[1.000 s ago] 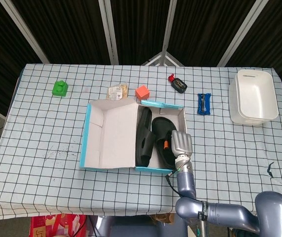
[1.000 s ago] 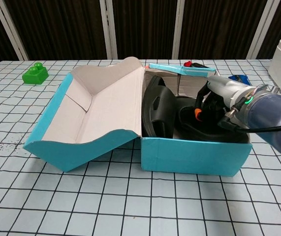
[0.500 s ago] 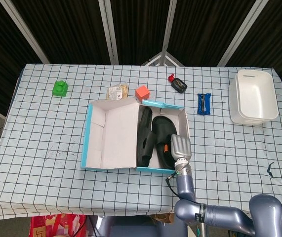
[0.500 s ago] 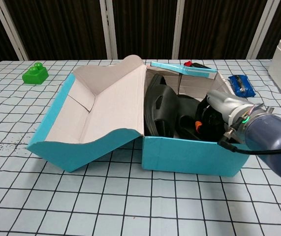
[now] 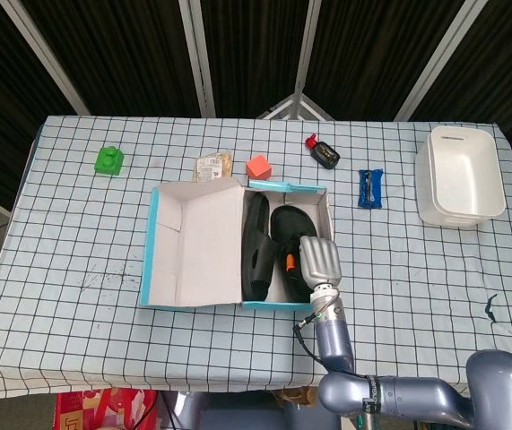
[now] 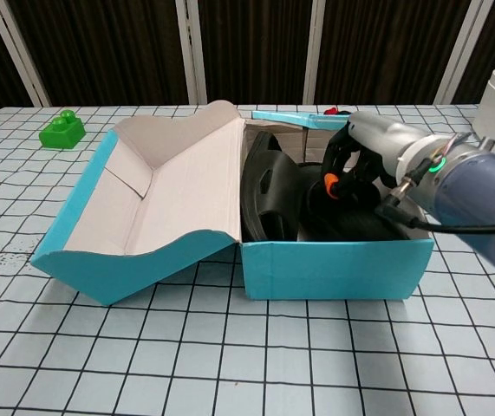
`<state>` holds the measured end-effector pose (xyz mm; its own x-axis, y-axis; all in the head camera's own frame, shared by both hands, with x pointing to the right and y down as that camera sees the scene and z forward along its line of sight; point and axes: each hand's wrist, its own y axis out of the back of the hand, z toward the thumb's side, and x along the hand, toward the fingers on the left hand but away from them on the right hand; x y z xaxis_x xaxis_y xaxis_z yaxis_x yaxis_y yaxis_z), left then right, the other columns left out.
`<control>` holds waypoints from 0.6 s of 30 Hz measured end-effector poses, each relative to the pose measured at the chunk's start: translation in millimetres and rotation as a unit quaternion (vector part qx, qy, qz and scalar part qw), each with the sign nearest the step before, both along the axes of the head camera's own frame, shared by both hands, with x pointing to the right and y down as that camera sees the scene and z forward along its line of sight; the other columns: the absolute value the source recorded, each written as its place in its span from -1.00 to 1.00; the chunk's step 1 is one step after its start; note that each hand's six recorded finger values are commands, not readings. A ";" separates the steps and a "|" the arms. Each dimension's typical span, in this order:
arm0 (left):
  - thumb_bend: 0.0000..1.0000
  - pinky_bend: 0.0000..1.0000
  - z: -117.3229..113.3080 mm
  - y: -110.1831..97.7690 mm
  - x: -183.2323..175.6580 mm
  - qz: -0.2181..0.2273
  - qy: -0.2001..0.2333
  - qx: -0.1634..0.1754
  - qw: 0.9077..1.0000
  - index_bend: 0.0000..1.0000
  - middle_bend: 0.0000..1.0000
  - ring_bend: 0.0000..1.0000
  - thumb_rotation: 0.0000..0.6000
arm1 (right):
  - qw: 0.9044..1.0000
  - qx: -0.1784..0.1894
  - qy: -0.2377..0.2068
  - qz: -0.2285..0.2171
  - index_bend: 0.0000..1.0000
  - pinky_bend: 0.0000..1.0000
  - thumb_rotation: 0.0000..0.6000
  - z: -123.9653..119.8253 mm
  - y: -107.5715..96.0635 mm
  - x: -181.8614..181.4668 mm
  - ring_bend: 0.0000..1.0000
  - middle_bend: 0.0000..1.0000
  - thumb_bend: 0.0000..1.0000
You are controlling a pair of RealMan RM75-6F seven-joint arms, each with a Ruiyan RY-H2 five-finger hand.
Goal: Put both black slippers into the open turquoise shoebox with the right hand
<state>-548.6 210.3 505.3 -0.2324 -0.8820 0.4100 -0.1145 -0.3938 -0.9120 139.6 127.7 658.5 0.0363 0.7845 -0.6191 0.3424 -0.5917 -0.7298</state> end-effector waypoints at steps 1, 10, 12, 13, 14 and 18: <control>-0.27 -0.97 0.1 0.1 0.2 0.001 0.000 0.000 1.000 -0.78 -1.00 -1.00 1.00 | 1.000 0.000 -0.004 0.000 -0.28 0.27 1.00 -4.4 -1.1 -0.5 -0.32 -0.48 0.13; -0.27 -0.97 2.5 0.4 5.5 0.013 0.004 -0.003 1.000 -0.87 -1.00 -1.00 1.00 | 0.999 0.003 -0.036 -0.009 -0.45 -0.26 1.00 -60.8 -7.5 17.1 -0.55 -0.66 -0.01; -0.27 -0.97 3.0 0.7 7.7 0.018 0.006 -0.004 1.000 -0.88 -1.00 -1.00 1.00 | 0.999 0.016 -0.035 -0.012 -0.45 -0.35 1.00 -78.5 -7.4 31.1 -0.58 -0.67 -0.03; -0.27 -0.97 2.9 0.8 8.6 0.020 0.006 -0.003 1.000 -0.88 -1.00 -1.00 1.00 | 0.999 0.024 -0.032 -0.014 -0.46 -0.41 1.00 -85.5 -7.5 38.1 -0.60 -0.68 -0.05; -0.27 -0.97 2.7 0.8 9.5 0.021 0.007 -0.002 1.000 -0.89 -1.00 -1.00 1.00 | 0.999 0.037 -0.024 -0.016 -0.47 -0.45 1.00 -93.8 -7.4 48.5 -0.63 -0.69 -0.08; -0.27 -0.97 0.7 1.4 13.6 0.030 0.010 0.006 0.999 -0.90 -1.00 -1.00 1.00 | 0.997 0.076 0.000 -0.027 -0.56 -0.57 1.00 -113.8 1.4 78.6 -0.73 -0.76 -0.31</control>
